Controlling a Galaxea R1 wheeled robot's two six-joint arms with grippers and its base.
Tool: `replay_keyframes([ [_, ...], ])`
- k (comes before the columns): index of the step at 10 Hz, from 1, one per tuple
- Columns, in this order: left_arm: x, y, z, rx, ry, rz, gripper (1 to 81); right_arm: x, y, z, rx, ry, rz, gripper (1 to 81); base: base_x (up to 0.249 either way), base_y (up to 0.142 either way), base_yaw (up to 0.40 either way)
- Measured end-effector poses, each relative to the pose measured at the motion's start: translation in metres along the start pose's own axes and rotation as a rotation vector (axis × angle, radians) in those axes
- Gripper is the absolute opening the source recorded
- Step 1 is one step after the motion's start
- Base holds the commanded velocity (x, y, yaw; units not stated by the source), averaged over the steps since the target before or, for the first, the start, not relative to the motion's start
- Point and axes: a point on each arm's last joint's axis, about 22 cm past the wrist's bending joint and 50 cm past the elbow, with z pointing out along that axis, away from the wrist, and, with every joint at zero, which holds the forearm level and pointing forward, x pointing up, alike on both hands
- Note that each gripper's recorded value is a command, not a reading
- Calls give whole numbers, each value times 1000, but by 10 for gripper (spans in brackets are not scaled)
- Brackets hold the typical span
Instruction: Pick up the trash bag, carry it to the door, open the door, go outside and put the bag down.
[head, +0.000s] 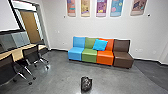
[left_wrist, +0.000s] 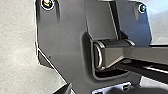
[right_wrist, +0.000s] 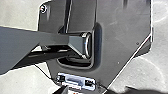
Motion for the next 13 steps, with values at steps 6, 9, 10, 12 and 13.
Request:
replay_keyframes([
  [6,0,0,0,0,0,0,811,0,0,0,0,0,0,811,158,75,0],
  [9,0,-1,0,1,0,0,811,-2,-2,1,2,-2,1,811,138,0,0],
  [10,0,1,0,-1,-1,0,811,-2,-2,1,3,-3,2,811,129,0,0],
  [12,3,-1,0,1,5,1,811,5,-2,1,3,6,-2,811,124,0,0],
  [13,0,-1,0,1,0,-1,811,4,-3,1,4,4,-2,811,118,0,0],
])
